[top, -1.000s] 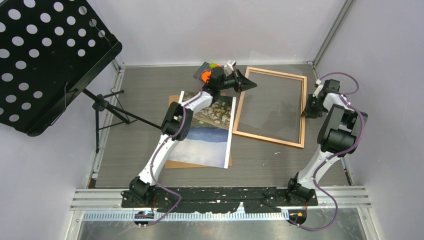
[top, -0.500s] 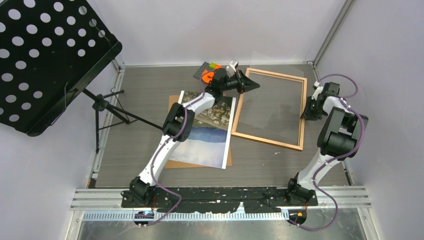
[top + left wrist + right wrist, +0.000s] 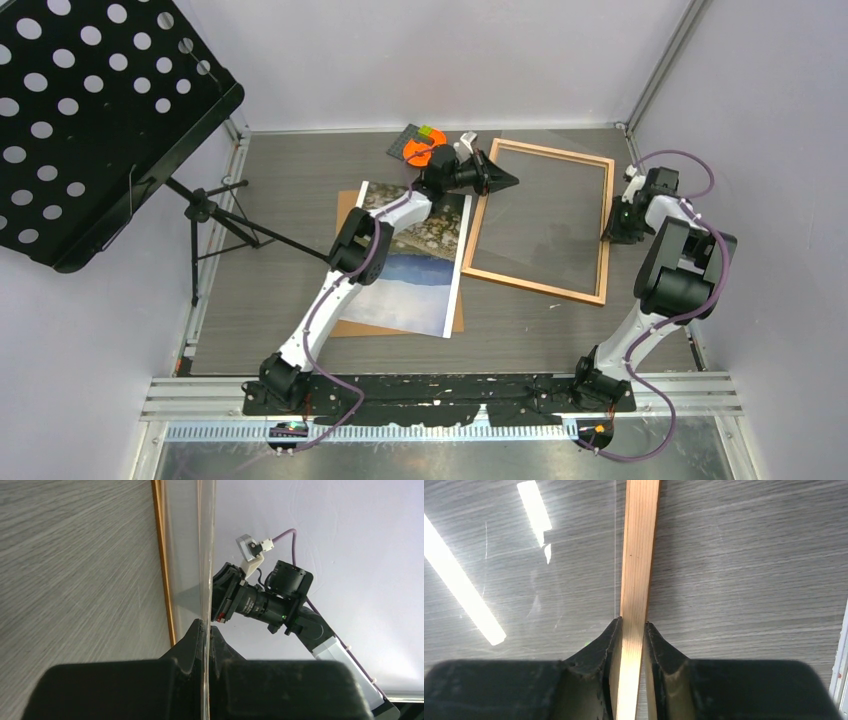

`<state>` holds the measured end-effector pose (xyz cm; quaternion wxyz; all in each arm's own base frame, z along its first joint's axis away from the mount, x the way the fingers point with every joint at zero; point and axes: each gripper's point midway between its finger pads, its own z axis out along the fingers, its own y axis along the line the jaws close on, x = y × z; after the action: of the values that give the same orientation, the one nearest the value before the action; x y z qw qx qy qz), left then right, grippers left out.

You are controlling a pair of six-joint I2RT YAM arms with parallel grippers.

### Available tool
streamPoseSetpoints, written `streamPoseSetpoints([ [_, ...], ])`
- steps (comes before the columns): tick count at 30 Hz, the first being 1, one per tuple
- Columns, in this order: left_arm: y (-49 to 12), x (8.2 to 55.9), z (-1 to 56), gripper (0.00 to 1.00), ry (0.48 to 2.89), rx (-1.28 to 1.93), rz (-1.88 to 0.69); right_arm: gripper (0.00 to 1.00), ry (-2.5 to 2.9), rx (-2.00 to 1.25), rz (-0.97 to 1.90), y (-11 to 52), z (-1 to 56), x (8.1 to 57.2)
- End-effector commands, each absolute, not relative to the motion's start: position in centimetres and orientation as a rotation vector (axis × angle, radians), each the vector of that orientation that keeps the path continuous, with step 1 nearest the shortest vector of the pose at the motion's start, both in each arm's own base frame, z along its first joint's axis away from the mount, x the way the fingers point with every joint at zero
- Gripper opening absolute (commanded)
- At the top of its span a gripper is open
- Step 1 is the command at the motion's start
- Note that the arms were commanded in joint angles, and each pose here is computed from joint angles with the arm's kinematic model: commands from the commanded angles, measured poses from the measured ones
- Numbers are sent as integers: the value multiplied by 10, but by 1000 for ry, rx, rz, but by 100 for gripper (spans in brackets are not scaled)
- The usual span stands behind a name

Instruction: Put the photo into the frame

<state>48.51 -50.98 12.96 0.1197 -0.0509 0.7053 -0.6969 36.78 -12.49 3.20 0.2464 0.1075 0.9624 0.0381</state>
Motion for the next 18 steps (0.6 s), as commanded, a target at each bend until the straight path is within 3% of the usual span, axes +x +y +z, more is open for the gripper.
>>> streamPoseSetpoints([
  [1, -515, 480, 148, 0, 1995, -80, -2076, 32, 2620, 269, 77, -128, 47, 358],
  [7, -518, 482, 152, 0, 1969, -87, -2104, 46, 2594, 299, 66, -131, 52, 353],
  [18, -518, 479, 156, 0, 1966, -87, -2144, 52, 2579, 353, 68, -137, 56, 347],
])
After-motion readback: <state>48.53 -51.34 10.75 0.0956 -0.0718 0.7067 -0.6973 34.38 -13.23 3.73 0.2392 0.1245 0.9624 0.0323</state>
